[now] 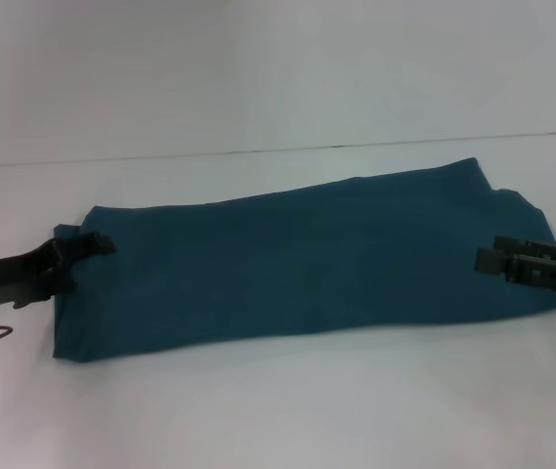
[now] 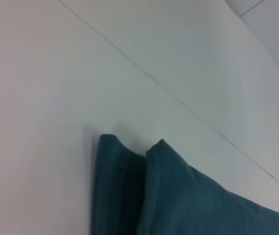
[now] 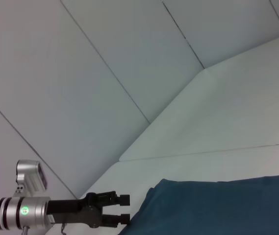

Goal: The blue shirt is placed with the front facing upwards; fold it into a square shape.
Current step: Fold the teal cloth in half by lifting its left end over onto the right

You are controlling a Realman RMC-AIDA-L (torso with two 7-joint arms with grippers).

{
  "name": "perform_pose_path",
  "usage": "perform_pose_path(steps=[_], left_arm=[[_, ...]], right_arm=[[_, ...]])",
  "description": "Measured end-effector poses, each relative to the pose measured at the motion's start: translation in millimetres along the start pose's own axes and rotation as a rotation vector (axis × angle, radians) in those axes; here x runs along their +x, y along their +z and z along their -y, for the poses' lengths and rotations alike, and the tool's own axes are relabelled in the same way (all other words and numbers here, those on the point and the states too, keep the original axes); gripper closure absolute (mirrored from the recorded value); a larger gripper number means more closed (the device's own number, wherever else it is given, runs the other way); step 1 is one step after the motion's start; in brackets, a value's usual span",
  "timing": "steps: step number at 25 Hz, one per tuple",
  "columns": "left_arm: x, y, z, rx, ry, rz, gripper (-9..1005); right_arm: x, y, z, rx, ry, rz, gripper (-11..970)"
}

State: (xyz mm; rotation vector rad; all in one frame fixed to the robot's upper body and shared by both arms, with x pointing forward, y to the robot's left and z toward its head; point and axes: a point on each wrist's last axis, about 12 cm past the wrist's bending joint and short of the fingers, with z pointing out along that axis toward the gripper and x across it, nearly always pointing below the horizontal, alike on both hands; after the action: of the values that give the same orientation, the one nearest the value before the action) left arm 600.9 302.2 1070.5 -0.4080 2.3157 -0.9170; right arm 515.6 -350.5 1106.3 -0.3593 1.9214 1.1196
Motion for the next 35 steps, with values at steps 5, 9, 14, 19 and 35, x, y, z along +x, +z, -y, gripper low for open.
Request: perform_pose_path(steps=[5,9,14,19,35], left_arm=[[3,2,-2.2,-0.009,0.002,-0.004,93],[7,4,-5.6,-0.023,0.010,-0.004,93],[10,6,-6.4,-0.021,0.018,-0.017,93],[7,3,-3.2,-0.002,0.025,-0.018,93],[-19,-11,2.3,-0.084,-0.094,-0.056,94]], right_arm=[[1,0,-0.1,0.000,0.004,-0.002,45],[2,0,0.0,0.001,0.008,-0.001,46],[4,-3,0.6,0.006,0.020,0.006,46],[5,-2,1.4,0.004,0.033,0.015,46],[4,-2,1.4,0.001,0.031,0.013,47]])
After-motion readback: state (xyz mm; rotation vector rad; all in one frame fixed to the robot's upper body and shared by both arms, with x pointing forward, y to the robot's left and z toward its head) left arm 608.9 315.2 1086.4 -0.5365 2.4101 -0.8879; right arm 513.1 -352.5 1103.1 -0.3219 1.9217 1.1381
